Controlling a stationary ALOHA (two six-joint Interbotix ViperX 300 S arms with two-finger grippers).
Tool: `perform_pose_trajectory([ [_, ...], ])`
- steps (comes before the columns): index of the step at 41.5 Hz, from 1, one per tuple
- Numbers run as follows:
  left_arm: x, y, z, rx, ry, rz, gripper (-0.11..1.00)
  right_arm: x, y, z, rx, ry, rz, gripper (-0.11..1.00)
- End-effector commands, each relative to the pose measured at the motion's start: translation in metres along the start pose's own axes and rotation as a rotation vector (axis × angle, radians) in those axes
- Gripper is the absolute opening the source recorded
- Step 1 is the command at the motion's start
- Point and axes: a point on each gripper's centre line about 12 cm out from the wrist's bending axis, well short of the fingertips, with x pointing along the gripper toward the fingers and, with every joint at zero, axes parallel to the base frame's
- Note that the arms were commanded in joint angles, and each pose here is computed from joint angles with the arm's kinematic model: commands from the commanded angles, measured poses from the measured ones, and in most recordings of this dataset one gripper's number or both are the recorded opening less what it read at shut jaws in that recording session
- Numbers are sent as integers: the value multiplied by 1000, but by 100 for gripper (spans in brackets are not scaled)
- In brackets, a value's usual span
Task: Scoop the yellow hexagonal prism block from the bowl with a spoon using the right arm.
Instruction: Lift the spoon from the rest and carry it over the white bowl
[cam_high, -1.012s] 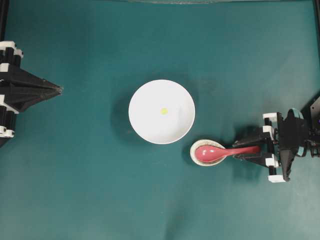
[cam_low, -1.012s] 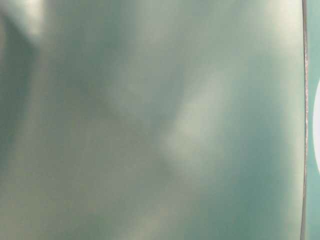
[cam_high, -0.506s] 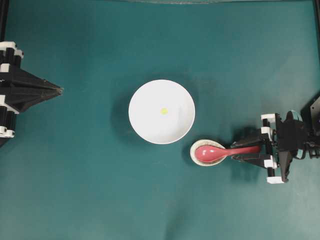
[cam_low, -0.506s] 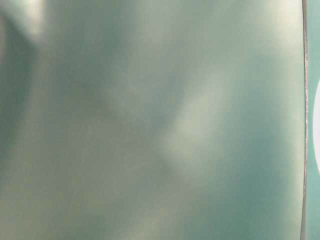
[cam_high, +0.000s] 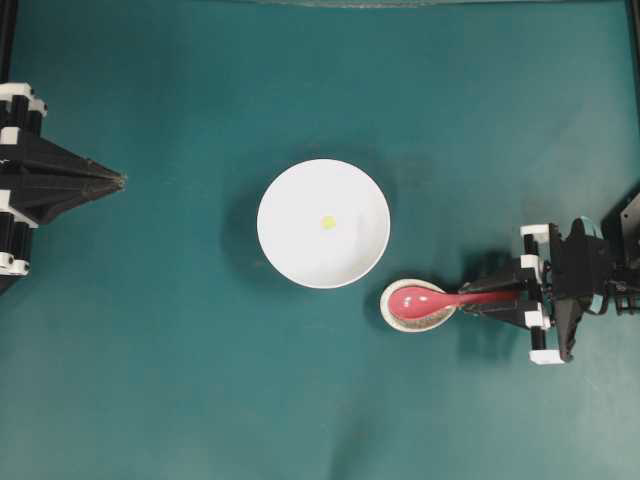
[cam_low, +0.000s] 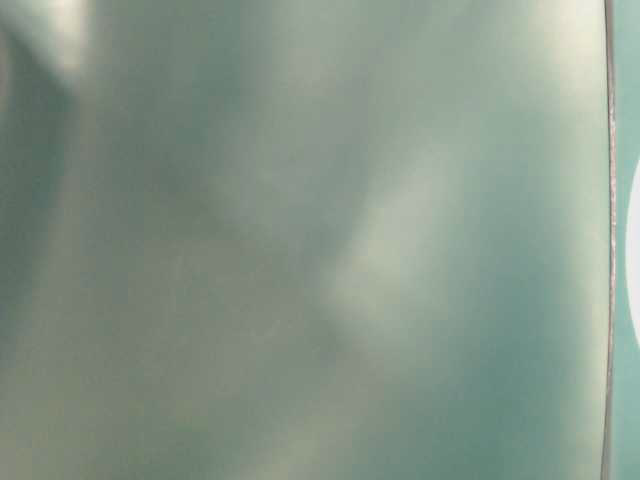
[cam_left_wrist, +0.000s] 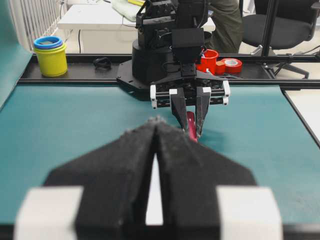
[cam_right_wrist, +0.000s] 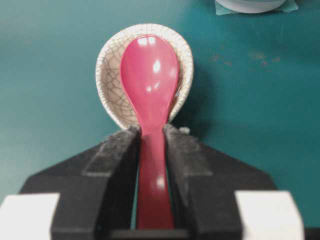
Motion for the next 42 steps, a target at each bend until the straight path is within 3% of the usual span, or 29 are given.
perform_pose_trajectory([
  [1, 2, 0, 5, 3, -12, -1, 0, 0, 1, 6, 11, -23, 1, 23],
  [26, 2, 0, 6, 3, -14, -1, 0, -11, 12, 36, 57, -41, 68, 23],
  [42, 2, 0, 6, 3, -15, 1, 0, -15, 20, 91, 54, -105, 112, 23],
])
